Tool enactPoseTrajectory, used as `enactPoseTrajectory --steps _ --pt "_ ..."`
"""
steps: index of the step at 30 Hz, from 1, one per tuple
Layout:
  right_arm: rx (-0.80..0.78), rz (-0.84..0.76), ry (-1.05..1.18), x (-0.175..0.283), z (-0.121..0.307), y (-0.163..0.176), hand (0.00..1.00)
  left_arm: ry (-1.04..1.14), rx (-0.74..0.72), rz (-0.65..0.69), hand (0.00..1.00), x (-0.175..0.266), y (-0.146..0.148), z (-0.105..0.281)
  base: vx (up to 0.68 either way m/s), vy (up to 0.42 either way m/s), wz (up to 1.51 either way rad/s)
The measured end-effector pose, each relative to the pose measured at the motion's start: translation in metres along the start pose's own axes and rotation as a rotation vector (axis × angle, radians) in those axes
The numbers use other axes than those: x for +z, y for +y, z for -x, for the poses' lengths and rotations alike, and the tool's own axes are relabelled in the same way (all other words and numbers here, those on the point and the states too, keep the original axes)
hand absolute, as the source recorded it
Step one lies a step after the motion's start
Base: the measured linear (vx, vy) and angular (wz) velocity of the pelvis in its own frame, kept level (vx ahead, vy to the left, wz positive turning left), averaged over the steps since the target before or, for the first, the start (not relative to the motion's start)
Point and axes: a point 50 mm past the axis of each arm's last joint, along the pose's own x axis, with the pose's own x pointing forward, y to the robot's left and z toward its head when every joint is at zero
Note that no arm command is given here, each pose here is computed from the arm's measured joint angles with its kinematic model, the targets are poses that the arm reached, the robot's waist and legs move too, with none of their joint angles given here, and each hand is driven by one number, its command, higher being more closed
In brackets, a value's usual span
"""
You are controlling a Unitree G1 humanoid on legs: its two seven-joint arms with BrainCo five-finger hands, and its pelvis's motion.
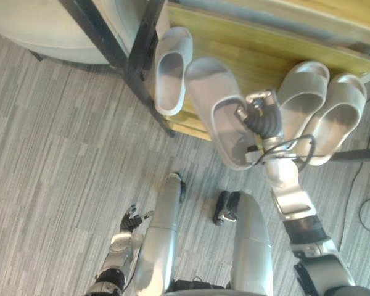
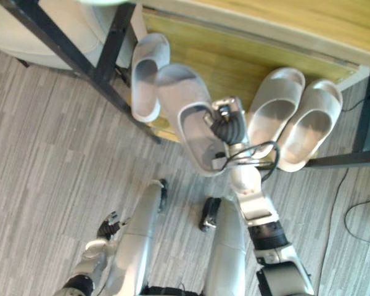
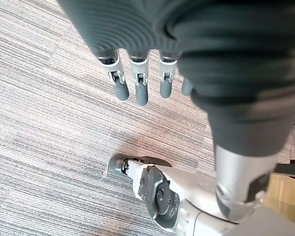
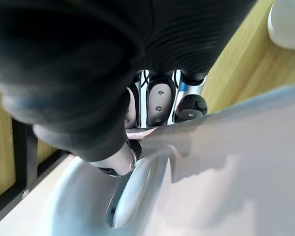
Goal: Organize the slippers on the shoe rack
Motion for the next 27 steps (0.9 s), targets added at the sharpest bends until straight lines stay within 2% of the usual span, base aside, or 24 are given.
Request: enactPoseTrajectory --steps 6,14,22,27 --pt "-0.184 0.036 0.0 0.005 -0.017 -0.019 1.0 -0.018 0.027 0.019 0.0 0.003 -0.003 0.0 0.0 0.0 0.0" --pt "-0.329 0.034 0.082 -0.006 -0.035 -0.031 1.0 -0.02 0.055 0.041 0.0 0.004 -0.005 0.001 0.0 0.0 0.0" --pt "-0.317 0.022 0.18 -0.024 -0.045 -0.026 1.0 -0.009 0.066 0.052 0.0 0.0 -0.008 0.003 0.0 0.001 0.01" --pt "-0.297 -0.042 0.225 -0.029 -0.059 -0.02 1.0 -0.004 0.065 0.076 0.0 -0.001 -0.011 0.003 -0.02 -0.002 0.01"
